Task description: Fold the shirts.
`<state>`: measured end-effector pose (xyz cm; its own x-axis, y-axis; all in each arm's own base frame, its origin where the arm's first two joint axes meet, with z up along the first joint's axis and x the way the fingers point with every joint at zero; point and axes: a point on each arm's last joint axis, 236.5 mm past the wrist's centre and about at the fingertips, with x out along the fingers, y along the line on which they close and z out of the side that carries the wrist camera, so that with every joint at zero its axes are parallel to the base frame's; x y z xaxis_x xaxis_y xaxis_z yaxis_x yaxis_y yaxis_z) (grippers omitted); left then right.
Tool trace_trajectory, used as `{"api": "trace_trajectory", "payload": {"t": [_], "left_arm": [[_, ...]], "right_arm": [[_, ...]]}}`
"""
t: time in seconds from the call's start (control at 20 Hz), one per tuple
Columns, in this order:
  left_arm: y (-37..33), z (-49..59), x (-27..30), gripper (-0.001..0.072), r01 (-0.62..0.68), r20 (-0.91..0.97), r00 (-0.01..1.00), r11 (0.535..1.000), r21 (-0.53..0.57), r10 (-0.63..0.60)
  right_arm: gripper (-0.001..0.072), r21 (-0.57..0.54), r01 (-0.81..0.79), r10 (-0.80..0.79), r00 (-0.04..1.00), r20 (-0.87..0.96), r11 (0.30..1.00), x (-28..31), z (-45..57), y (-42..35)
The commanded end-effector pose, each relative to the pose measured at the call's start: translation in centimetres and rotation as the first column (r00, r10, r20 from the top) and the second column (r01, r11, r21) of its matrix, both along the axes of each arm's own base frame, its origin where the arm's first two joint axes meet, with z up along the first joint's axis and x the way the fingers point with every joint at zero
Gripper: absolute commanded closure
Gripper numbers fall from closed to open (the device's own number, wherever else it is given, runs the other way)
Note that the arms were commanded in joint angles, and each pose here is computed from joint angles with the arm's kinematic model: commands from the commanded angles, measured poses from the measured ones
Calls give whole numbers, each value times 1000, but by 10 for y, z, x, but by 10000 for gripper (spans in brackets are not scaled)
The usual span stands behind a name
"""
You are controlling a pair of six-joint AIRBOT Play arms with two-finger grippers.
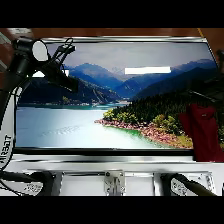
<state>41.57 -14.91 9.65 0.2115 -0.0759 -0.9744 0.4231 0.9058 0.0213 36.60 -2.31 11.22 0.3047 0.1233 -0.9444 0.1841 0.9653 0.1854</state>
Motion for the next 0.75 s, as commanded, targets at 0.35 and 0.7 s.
{"api": "trace_trajectory", "payload": {"t": [0.35, 0.7], "left_arm": [[4, -9, 1, -5, -81, -22, 996, 997, 17, 82], [4, -9, 1, -5, -82, -21, 996, 997, 17, 82]], "right_arm": [[35, -13, -84, 82, 993, -90, 996, -1, -23, 37], [35, -13, -84, 82, 993, -90, 996, -1, -23, 37]]}}
